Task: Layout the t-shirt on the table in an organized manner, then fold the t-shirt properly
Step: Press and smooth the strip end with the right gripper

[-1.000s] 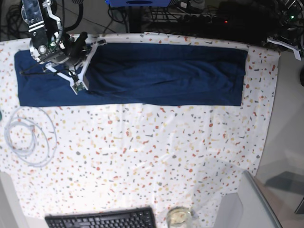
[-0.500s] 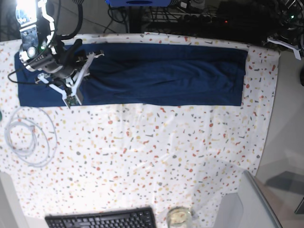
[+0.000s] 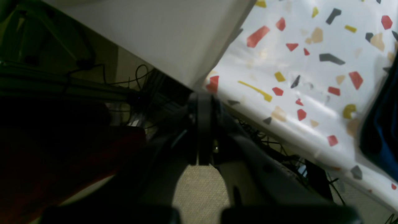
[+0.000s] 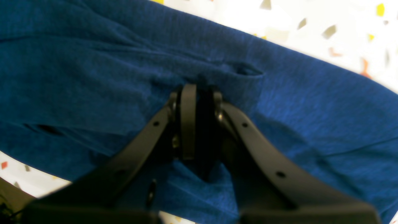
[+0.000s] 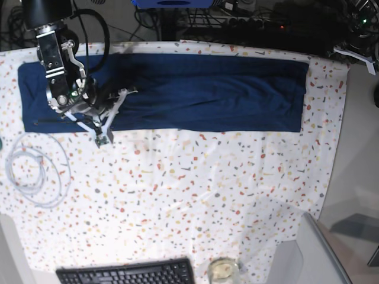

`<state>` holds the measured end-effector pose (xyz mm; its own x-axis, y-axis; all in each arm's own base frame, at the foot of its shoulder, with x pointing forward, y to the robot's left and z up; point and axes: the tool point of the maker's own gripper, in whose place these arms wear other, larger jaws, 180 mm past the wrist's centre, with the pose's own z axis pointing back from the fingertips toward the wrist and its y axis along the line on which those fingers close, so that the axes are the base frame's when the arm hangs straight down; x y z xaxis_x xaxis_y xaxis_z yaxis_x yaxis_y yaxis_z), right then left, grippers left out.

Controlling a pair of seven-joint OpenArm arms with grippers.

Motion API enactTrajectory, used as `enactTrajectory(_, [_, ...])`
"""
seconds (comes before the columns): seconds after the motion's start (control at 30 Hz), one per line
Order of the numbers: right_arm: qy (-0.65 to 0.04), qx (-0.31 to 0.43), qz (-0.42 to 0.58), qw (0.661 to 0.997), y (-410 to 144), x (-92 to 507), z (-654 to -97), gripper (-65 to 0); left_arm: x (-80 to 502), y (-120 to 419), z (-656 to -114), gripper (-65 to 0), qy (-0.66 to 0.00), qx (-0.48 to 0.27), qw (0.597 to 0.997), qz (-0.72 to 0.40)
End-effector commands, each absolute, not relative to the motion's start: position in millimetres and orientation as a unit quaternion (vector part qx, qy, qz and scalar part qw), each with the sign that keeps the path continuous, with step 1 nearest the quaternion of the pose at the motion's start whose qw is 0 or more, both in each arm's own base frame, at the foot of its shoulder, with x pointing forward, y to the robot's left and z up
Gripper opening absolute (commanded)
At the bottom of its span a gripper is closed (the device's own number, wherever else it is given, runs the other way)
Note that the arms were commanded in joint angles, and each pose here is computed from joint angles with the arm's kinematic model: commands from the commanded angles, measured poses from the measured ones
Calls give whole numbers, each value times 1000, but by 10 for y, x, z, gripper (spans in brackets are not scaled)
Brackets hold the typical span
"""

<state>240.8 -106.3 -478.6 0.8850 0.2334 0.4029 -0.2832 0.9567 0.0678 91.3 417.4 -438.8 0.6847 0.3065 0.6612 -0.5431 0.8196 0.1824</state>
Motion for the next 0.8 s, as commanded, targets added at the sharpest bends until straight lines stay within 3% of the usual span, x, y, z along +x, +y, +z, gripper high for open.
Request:
enactTrajectory(0.0, [-205, 53, 122, 970, -1196, 2426, -4777, -623, 943, 4295, -4257, -650, -333, 202, 892, 229])
enactTrajectory(0.13, [-215, 48, 98, 970, -1328, 2428, -4789, -648, 943, 4295, -4257, -650, -333, 202, 892, 229])
enactTrajectory(0.37, [-294, 55, 116, 947, -1180, 2617, -4265, -648, 967, 4283, -4260, -650, -334, 200, 892, 228])
enactTrajectory(0.77, [-241, 33, 63, 968, -1566, 2575, -4662, -648, 949, 4256, -4279, -650, -332, 198, 894, 228])
